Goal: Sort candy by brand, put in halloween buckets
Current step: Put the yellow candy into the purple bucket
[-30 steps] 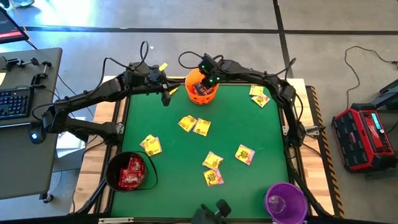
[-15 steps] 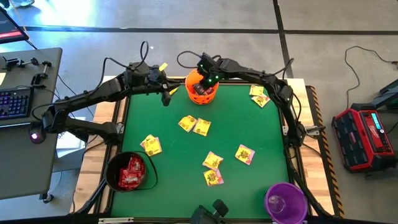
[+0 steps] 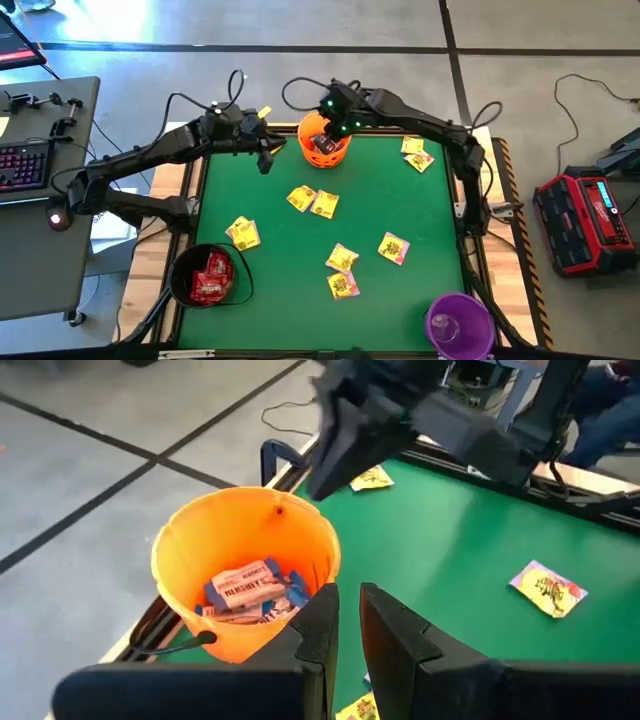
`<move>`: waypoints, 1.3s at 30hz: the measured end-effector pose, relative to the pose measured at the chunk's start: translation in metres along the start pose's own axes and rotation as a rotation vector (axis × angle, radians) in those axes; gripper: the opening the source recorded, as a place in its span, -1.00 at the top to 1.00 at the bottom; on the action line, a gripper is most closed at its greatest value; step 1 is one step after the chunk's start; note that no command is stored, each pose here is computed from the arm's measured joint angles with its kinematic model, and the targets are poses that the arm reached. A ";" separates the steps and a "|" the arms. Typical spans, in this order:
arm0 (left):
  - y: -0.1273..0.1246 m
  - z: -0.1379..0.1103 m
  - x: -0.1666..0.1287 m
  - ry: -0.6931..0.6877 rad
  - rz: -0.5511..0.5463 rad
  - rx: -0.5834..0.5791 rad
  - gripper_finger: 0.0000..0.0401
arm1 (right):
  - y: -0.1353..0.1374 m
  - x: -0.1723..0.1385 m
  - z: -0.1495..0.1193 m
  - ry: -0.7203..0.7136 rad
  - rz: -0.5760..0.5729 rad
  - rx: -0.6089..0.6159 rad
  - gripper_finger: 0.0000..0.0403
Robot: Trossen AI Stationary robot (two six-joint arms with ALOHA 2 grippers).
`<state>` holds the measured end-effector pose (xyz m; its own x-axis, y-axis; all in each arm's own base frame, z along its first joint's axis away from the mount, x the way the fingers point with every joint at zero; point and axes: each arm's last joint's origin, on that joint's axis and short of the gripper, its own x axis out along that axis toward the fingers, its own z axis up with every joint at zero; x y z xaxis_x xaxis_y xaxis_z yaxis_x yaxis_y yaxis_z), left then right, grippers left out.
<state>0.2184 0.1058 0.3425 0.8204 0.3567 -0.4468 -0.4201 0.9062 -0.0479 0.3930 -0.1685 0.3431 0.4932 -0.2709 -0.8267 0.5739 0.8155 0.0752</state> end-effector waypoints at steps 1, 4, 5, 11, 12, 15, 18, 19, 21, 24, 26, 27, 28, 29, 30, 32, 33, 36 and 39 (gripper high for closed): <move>0.000 0.000 -0.001 0.000 0.000 0.004 0.83 | 0.004 -0.004 -0.004 0.001 -0.012 0.003 1.00; 0.000 0.001 -0.004 -0.009 0.003 0.009 0.83 | 0.016 -0.012 -0.021 0.012 -0.022 0.020 1.00; 0.001 0.001 -0.006 -0.015 0.005 0.010 0.83 | 0.019 -0.014 -0.028 0.021 -0.017 0.031 1.00; 0.005 0.003 -0.016 -0.042 0.023 0.016 0.83 | 0.030 -0.026 -0.086 0.115 0.008 0.155 1.00; 0.005 0.004 -0.018 -0.044 0.026 0.021 0.83 | 0.031 -0.029 -0.097 0.130 0.020 0.179 1.00; 0.006 0.004 -0.021 -0.052 0.028 0.029 0.83 | 0.031 -0.028 -0.128 0.169 0.021 0.242 1.00; 0.006 0.004 -0.021 -0.051 0.025 0.037 0.83 | 0.029 -0.010 -0.155 0.204 0.005 0.287 1.00; 0.005 0.004 -0.021 -0.051 0.022 0.036 0.83 | 0.027 -0.002 -0.162 0.210 0.001 0.297 1.00; 0.005 0.004 -0.021 -0.051 0.016 0.036 0.83 | 0.025 0.013 -0.174 0.202 0.003 0.320 1.00; 0.005 0.004 -0.021 -0.050 0.015 0.036 0.83 | 0.020 0.035 -0.186 0.179 0.007 0.369 1.00; 0.005 0.004 -0.021 -0.050 0.014 0.036 0.83 | 0.015 0.047 -0.194 0.184 -0.008 0.409 1.00; 0.005 0.004 -0.021 -0.049 0.015 0.036 0.83 | 0.012 0.052 -0.196 0.183 -0.023 0.425 1.00; 0.005 0.004 -0.021 -0.047 0.016 0.035 0.83 | 0.010 0.056 -0.198 0.180 -0.035 0.432 1.00; 0.005 0.004 -0.021 -0.046 0.016 0.035 0.83 | 0.007 0.061 -0.200 0.181 -0.049 0.434 1.00; 0.005 0.004 -0.021 -0.046 0.016 0.035 0.83 | 0.004 0.065 -0.202 0.183 -0.070 0.431 1.00; 0.005 0.003 -0.021 -0.045 0.017 0.035 0.83 | -0.002 0.073 -0.205 0.181 -0.082 0.438 1.00; 0.005 0.003 -0.021 -0.041 0.016 0.034 0.83 | -0.005 0.077 -0.206 0.182 -0.080 0.448 1.00; 0.005 0.002 -0.021 -0.031 0.017 0.026 0.83 | -0.013 0.087 -0.206 0.183 -0.069 0.471 1.00; 0.005 0.001 -0.021 -0.022 0.017 0.025 0.83 | -0.020 0.095 -0.207 0.192 -0.084 0.488 1.00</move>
<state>0.1997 0.1035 0.3526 0.8219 0.3763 -0.4275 -0.4240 0.9055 -0.0180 0.2931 -0.1046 0.1481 0.3299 -0.1890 -0.9249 0.8663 0.4500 0.2170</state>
